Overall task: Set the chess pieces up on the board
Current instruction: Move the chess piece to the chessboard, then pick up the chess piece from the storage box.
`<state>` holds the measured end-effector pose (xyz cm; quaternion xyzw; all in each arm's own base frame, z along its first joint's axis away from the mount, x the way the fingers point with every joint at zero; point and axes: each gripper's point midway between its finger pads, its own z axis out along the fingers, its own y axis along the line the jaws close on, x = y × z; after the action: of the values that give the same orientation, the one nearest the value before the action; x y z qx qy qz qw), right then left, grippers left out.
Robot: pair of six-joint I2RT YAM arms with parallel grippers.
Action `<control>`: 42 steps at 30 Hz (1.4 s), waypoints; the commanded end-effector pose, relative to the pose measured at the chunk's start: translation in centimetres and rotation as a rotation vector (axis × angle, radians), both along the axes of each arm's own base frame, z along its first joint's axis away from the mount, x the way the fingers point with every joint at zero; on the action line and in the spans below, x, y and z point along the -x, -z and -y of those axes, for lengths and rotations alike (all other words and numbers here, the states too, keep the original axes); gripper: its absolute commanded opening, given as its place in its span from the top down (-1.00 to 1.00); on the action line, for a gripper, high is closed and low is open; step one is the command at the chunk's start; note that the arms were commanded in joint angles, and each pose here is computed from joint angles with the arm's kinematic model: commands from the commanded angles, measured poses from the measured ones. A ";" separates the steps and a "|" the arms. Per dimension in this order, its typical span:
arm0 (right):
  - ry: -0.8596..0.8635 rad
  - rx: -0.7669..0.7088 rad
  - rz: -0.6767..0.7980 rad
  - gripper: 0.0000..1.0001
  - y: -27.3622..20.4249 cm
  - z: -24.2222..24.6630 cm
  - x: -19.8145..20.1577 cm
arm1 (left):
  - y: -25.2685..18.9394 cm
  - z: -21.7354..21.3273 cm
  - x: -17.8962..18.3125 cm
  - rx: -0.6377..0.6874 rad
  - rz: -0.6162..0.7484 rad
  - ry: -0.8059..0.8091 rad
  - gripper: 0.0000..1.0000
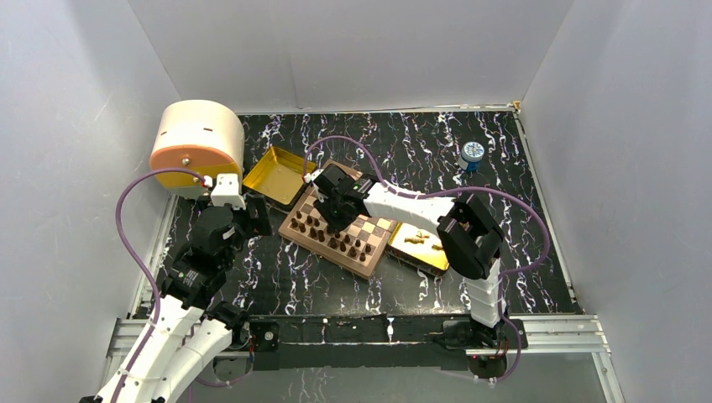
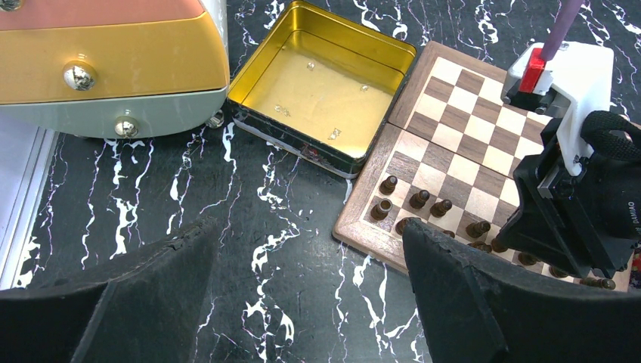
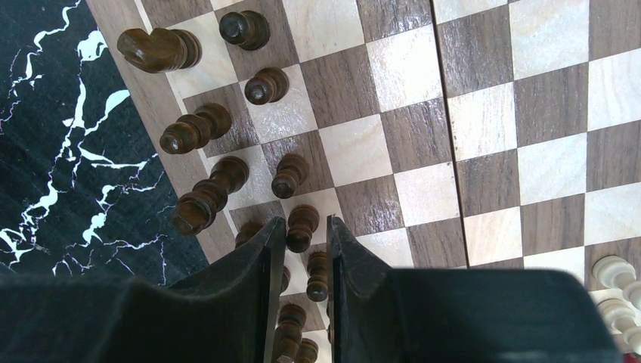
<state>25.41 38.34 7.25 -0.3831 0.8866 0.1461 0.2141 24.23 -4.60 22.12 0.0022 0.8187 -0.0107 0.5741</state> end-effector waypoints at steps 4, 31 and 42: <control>0.034 -0.108 0.101 0.25 -5.7 -1.0 -1.4 | -0.5 -0.1 -0.2 -0.004 0.020 -0.005 -0.78; 1.008 -0.014 0.135 0.33 -7.6 24.9 -3.9 | 1.4 2.5 -0.2 0.052 -0.071 0.099 -0.91; 1.476 -0.094 -0.018 0.23 -2.5 25.8 -3.0 | 1.1 2.0 0.0 0.046 -0.055 0.082 -0.89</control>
<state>27.68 12.65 10.99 0.2168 0.9388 -0.0015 0.2675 24.34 -7.01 20.52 0.0247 0.8389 -0.0592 0.5404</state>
